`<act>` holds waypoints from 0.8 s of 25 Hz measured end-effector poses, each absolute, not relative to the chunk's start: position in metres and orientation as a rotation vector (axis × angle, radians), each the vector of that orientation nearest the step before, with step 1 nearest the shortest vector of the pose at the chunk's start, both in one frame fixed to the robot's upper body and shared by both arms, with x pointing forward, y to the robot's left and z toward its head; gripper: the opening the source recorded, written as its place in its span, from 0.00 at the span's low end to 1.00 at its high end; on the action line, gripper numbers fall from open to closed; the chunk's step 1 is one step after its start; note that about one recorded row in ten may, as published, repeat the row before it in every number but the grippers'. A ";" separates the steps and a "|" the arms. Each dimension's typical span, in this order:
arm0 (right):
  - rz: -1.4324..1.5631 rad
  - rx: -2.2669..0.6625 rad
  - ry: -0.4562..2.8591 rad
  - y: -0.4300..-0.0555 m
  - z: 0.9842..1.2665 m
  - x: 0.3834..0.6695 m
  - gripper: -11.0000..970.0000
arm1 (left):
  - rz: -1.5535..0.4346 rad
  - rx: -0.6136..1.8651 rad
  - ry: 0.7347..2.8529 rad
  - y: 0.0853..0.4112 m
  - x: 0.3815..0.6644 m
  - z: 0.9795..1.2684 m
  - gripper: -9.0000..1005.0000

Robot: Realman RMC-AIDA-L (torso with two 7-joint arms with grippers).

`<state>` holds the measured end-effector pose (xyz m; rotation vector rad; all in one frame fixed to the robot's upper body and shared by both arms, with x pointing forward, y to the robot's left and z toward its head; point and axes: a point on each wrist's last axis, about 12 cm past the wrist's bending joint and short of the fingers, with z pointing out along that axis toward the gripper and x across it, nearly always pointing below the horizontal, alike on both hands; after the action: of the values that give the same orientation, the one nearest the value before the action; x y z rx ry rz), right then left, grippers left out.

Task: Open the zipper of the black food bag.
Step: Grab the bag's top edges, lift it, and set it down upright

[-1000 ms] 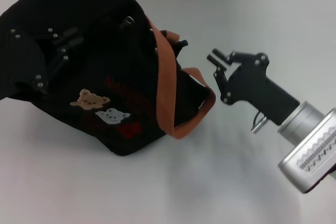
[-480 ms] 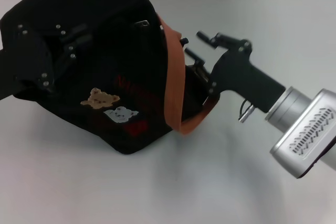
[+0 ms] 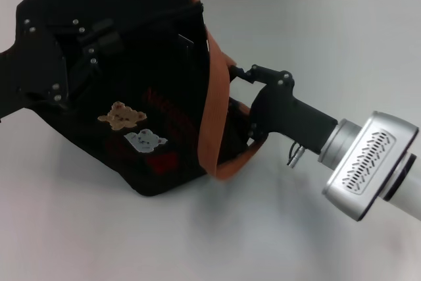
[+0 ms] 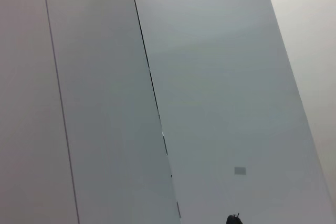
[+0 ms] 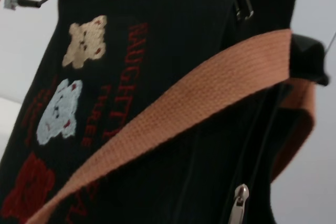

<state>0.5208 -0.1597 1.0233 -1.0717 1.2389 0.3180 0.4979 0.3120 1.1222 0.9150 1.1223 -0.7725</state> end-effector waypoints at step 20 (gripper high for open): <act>0.373 -1.113 1.207 -0.130 1.034 0.529 0.46 | -0.809 0.920 1.091 0.302 0.502 1.123 0.03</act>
<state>0.5292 -0.1296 1.0338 -1.1134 1.2068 0.3730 0.5018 0.3023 1.1226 0.9196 1.0913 -0.8091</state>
